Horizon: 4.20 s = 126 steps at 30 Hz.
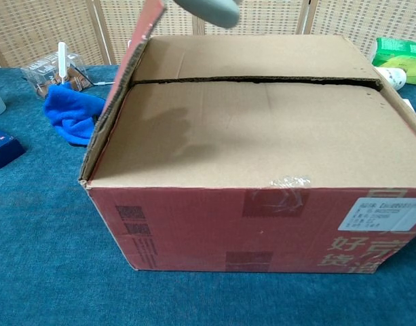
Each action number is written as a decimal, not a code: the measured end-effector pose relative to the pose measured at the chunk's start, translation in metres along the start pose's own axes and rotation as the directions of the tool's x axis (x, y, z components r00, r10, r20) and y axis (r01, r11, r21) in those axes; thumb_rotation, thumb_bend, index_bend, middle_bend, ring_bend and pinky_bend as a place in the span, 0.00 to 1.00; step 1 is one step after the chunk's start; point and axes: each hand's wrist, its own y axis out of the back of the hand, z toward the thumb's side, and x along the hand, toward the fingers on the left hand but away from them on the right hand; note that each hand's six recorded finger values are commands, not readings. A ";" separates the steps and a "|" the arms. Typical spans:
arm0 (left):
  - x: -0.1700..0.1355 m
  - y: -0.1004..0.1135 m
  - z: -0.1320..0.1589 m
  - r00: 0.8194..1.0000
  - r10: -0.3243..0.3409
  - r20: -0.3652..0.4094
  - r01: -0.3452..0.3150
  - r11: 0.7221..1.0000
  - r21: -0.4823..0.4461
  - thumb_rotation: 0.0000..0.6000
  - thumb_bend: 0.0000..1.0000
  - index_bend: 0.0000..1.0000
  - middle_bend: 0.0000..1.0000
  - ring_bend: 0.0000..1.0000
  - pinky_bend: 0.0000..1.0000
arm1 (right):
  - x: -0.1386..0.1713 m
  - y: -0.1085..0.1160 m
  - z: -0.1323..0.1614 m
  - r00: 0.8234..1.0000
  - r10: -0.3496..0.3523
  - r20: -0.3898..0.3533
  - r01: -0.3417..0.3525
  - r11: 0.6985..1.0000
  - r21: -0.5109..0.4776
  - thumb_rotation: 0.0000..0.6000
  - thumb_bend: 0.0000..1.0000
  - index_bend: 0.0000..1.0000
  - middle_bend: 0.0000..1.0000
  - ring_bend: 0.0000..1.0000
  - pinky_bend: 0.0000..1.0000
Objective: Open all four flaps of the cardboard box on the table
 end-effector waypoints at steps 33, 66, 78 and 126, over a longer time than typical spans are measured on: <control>-0.086 -0.022 -0.049 0.979 -0.072 -0.192 0.065 0.997 -0.040 0.61 0.00 0.57 0.94 0.69 0.51 | 0.001 -0.004 0.005 1.000 0.018 -0.012 -0.018 1.000 -0.004 0.43 0.55 0.00 0.00 0.00 0.00; -0.139 -0.138 -0.111 0.896 -0.236 -0.375 0.153 0.959 -0.237 0.60 0.01 0.53 0.85 0.64 0.45 | -0.001 -0.009 0.007 0.999 0.037 -0.014 -0.037 0.999 0.002 0.43 0.55 0.00 0.00 0.00 0.00; -0.143 -0.136 -0.116 0.903 -0.181 -0.391 0.087 0.966 -0.245 0.61 0.01 0.51 0.74 0.50 0.39 | 0.000 -0.008 0.007 0.999 0.037 -0.014 -0.037 0.999 -0.007 0.43 0.55 0.00 0.00 0.00 0.00; 0.023 -0.107 -0.066 0.954 0.134 -0.267 -0.105 0.987 0.118 1.00 0.01 0.02 0.00 0.00 0.00 | 0.001 -0.001 0.001 0.999 0.037 -0.017 -0.038 0.998 -0.057 0.43 0.56 0.00 0.00 0.00 0.00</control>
